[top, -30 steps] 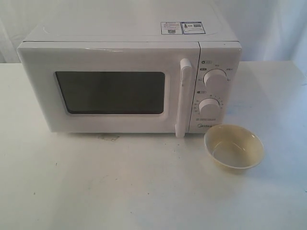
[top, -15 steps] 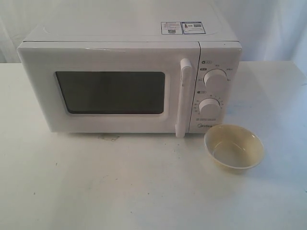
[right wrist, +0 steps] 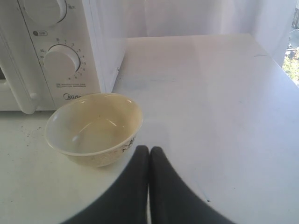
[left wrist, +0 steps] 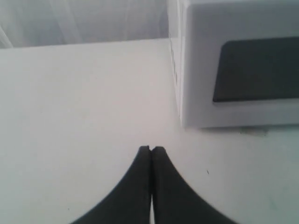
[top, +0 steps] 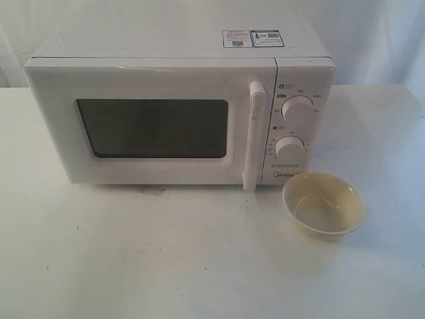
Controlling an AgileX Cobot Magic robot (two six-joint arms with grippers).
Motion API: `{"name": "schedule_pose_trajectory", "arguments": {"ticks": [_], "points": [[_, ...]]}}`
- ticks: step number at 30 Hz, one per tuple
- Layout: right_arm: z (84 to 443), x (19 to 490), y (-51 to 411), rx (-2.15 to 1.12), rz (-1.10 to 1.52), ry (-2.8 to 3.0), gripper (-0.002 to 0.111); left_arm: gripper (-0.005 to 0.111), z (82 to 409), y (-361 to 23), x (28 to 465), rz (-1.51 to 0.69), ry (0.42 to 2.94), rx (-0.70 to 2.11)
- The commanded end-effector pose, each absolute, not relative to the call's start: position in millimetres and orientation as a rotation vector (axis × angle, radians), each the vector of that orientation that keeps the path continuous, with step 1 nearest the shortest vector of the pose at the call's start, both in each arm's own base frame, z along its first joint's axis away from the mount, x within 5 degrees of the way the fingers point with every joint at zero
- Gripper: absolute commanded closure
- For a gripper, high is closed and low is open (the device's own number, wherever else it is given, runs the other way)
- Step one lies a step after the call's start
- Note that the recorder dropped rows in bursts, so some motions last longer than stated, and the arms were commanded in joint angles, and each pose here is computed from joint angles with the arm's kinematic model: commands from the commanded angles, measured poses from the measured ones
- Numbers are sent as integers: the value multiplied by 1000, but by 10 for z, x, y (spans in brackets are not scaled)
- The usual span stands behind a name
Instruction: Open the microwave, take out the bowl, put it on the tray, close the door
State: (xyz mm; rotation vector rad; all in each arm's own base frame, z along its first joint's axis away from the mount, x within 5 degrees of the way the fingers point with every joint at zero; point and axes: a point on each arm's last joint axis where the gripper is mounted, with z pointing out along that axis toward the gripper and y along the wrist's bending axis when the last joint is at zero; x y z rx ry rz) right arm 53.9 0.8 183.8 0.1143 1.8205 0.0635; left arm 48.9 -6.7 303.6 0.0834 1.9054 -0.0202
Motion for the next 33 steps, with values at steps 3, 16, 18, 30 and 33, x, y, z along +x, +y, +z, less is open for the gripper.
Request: {"name": "schedule_pose_trajectory", "arguments": {"ticks": [3, 16, 18, 30, 33], "points": [[1826, 537, 5, 105, 50, 1819, 108, 107, 2829, -19, 544, 26, 1737, 12], [1826, 537, 4, 106, 50, 1819, 108, 107, 1657, -20, 515, 15, 1941, 4], [1826, 537, 4, 106, 50, 1819, 108, 107, 1606, -27, 494, 19, 2001, 32], [1826, 537, 4, 106, 50, 1819, 108, 107, 1607, -43, 493, -62, 2001, -33], [1826, 537, 4, 106, 50, 1819, 108, 107, 1607, -48, 492, -69, 2001, -21]]}}
